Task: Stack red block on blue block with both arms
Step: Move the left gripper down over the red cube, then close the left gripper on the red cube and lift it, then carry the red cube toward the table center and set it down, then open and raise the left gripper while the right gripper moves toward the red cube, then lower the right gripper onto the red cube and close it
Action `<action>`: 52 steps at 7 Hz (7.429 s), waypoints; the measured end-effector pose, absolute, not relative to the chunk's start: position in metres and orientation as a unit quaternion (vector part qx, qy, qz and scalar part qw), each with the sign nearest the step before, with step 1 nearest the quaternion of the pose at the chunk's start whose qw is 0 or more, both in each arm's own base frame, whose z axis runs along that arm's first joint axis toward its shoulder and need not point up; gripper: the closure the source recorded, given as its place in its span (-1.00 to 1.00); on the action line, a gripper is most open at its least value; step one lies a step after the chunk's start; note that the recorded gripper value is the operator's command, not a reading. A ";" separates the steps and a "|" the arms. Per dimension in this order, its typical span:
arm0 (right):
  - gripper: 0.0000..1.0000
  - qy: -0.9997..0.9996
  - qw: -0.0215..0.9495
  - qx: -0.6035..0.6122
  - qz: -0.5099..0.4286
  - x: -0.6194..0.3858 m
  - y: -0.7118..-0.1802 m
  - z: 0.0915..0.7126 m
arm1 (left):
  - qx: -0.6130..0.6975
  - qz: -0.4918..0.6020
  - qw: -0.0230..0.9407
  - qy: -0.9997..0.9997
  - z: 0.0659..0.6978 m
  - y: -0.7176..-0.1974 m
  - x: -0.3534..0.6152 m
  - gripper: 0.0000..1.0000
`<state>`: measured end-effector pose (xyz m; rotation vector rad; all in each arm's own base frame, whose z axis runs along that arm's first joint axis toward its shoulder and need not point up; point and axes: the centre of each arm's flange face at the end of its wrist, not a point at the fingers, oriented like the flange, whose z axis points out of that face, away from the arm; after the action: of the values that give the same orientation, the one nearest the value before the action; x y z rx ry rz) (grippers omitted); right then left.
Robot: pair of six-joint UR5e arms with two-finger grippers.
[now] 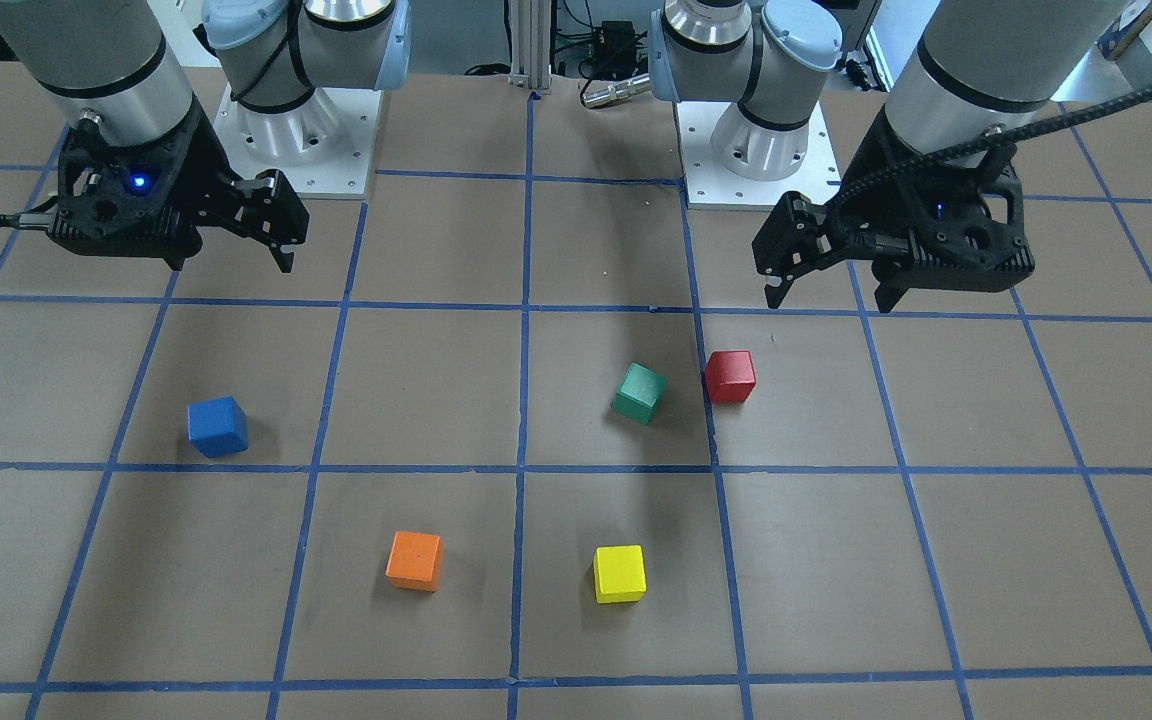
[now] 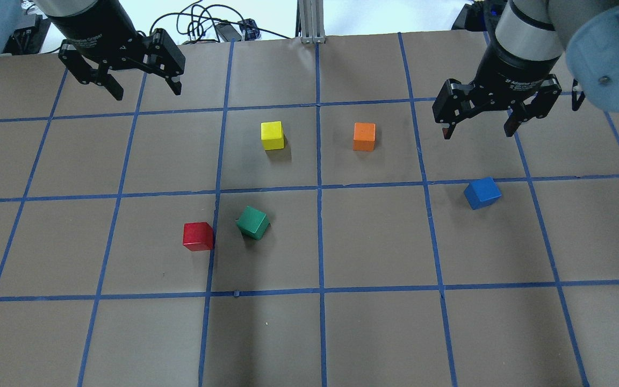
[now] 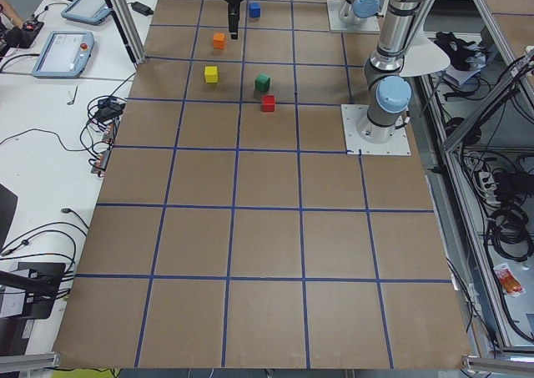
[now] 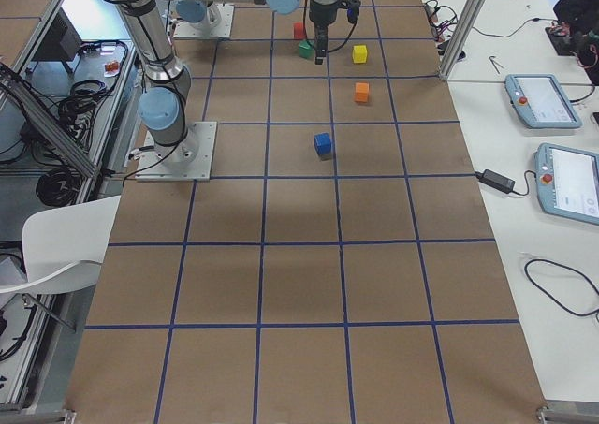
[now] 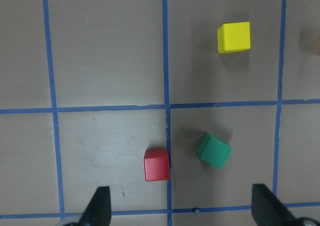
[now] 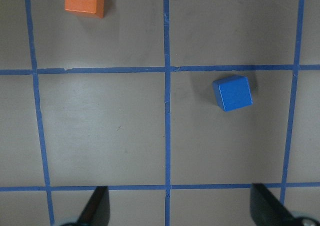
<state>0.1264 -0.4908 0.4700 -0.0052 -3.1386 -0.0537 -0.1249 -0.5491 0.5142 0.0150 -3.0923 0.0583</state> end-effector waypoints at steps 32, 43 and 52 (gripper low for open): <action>-1.00 -1.000 0.002 0.000 -0.021 0.126 -0.491 0.464 | 0.023 0.018 0.041 -0.999 0.214 -0.525 -0.363 -0.99; -1.00 -0.999 -0.008 0.031 0.035 0.165 -0.559 0.402 | -0.053 0.070 0.014 -0.996 0.471 -0.515 -0.148 -1.00; -1.00 -0.997 -0.020 0.079 0.009 0.335 -0.554 0.261 | -0.030 0.064 -0.002 -0.997 0.543 -0.508 -0.124 -1.00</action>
<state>0.3353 -0.5535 0.2614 0.2508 -3.1715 0.0293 -0.1243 -0.5084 0.5427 -0.0937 -3.1382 0.2016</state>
